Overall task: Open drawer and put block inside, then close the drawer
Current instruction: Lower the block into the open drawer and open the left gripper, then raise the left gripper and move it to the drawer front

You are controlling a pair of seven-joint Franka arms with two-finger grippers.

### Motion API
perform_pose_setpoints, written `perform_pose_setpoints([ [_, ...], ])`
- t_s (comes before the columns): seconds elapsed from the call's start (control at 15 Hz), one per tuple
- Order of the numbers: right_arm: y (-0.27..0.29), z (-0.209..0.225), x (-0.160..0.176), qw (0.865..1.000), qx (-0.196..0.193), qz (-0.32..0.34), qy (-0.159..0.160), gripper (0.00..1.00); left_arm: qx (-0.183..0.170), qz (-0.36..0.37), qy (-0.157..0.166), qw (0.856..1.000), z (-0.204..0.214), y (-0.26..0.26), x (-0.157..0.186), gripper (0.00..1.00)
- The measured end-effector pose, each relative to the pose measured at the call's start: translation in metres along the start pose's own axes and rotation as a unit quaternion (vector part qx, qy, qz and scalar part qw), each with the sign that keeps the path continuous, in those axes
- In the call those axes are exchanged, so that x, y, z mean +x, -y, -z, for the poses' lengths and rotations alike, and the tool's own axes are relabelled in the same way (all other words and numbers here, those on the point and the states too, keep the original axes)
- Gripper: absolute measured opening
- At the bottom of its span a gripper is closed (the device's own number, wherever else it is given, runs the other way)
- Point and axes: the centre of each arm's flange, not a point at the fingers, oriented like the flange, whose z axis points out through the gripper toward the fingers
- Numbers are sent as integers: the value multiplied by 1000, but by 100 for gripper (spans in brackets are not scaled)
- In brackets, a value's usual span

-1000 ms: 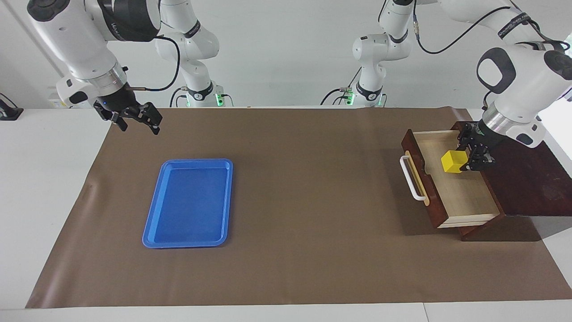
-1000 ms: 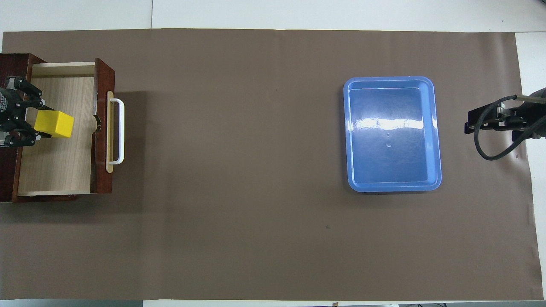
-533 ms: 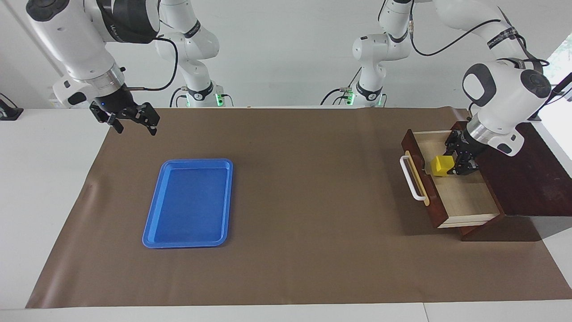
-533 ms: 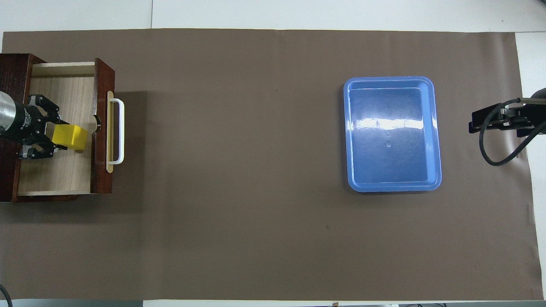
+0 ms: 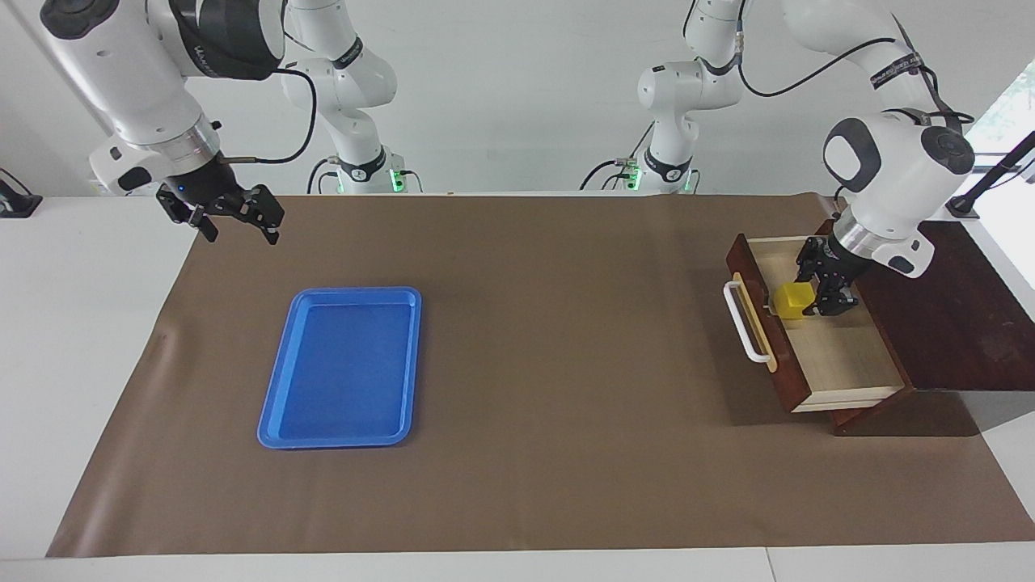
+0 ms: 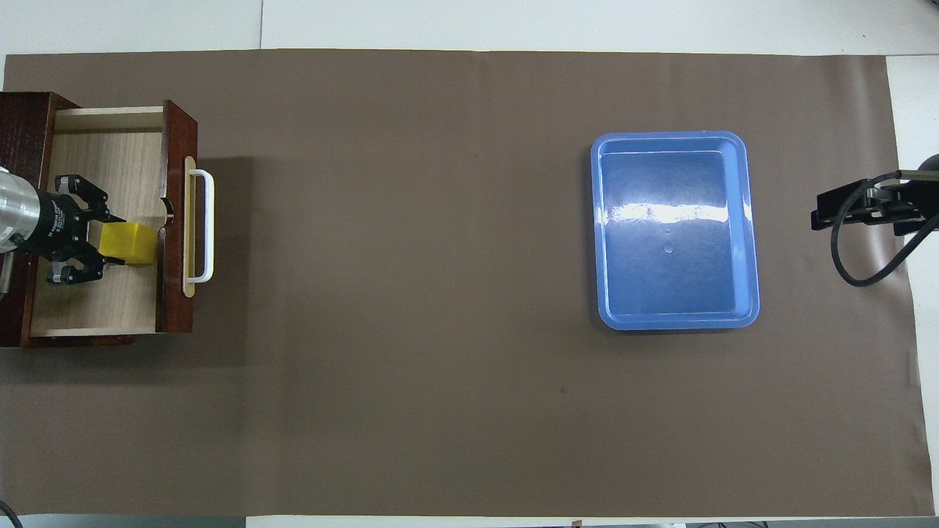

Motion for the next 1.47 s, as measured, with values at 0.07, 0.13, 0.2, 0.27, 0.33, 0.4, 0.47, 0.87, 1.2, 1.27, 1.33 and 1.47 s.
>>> perform_pose_setpoints([
  [0.07,0,0,0,1000,0,0,0,100,0,0,0,1000,0,0,0,56],
  [0.13,0,0,0,1000,0,0,0,100,-1,0,0,1000,0,1,0,57],
  [0.2,0,0,0,1000,0,0,0,100,0,0,0,1000,-1,1,-1,63],
  [0.27,0,0,0,1000,0,0,1,100,1,0,0,1000,-1,1,-1,72],
  [0.33,0,-1,0,1000,0,0,1,100,-1,-1,-1,1000,-1,1,-1,82],
  [0.4,0,-1,0,1000,0,0,2,100,-4,-3,-4,1000,2,-1,-1,95],
  [0.47,0,-1,0,1000,0,0,2,100,-10,-7,-9,1000,11,-3,-2,100],
  [0.87,0,-1,-1,1000,0,0,2,100,-20,-12,-12,1000,94,-17,-69,100],
  [1.2,0,-1,-1,1000,0,0,2,100,-9,22,-37,999,88,-8,-183,100],
  [1.27,0,-1,-1,1000,0,0,2,100,-7,36,-38,999,84,-8,-190,100],
  [1.33,0,-1,-1,1000,0,0,2,100,-3,52,-40,998,79,-8,-196,100],
  [1.47,0,-1,-2,1000,0,0,2,100,8,73,-49,996,61,-11,-202,100],
])
